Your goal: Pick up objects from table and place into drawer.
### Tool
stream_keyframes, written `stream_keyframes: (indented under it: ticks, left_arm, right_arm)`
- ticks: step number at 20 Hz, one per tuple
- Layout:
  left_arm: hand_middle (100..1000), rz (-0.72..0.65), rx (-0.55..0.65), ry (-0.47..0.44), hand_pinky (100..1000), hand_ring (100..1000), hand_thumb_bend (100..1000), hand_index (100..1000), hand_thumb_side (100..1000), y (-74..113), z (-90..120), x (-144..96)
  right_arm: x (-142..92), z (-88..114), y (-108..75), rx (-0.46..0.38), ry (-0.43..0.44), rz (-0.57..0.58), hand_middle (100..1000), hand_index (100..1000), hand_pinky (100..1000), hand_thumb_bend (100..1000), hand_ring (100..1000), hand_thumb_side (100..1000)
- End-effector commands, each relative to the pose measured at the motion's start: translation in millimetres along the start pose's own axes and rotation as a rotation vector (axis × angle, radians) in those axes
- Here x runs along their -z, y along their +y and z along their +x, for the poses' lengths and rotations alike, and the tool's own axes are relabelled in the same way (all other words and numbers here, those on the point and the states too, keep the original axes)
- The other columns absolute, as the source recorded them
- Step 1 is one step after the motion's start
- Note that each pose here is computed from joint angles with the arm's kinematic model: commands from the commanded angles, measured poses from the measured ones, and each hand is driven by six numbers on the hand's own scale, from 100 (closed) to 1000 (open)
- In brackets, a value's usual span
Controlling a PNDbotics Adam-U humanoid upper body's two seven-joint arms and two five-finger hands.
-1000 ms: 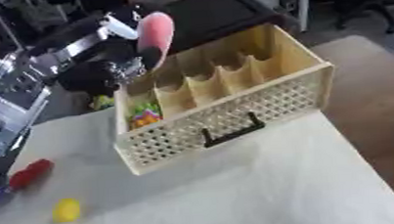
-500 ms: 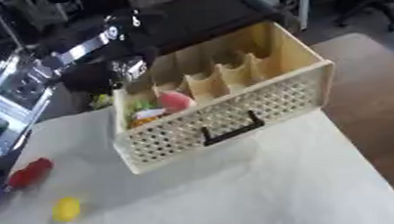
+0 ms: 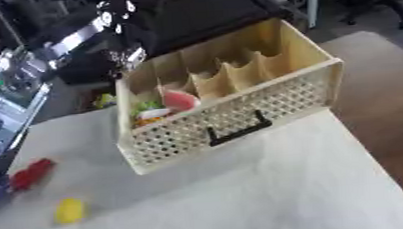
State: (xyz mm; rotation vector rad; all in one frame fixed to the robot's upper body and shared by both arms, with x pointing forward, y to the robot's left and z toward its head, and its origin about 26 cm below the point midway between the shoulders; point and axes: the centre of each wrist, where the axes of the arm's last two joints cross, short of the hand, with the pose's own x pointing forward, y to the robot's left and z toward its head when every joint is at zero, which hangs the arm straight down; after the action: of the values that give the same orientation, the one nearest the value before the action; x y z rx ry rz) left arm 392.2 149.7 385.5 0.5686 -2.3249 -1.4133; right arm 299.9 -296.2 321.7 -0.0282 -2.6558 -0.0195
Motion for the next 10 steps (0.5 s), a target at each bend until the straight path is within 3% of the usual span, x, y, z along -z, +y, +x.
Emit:
stream_keyframes:
  ticks: [1,3,4,5,10]
  left_arm:
    - [841,0.106,-0.029,-0.044,556,784,100,960,810,30.8,15.1,-13.2]
    - [833,0.158,-0.062,-0.073,547,776,100,952,793,41.3,25.7,-24.2]
    - [826,0.181,-0.076,-0.085,542,770,100,946,836,45.5,30.8,-29.5]
    - [819,0.212,-0.088,-0.097,537,764,100,941,765,50.2,35.9,-36.4]
    - [774,0.367,-0.152,-0.113,498,724,100,909,715,64.1,55.9,-70.8]
  right_arm:
    - [4.6,7.3,-2.8,-0.017,-0.028,0.000,406,665,522,100,506,971]
    - [3.6,6.8,-4.0,-0.022,-0.027,-0.004,406,664,522,100,506,971]
    - [3.2,6.7,-4.5,-0.024,-0.027,-0.006,406,664,522,100,506,966]
    - [2.7,6.5,-5.2,-0.027,-0.027,-0.009,406,664,521,100,505,970]
    - [0.7,6.4,-9.2,-0.055,-0.028,-0.004,404,667,519,100,506,968]
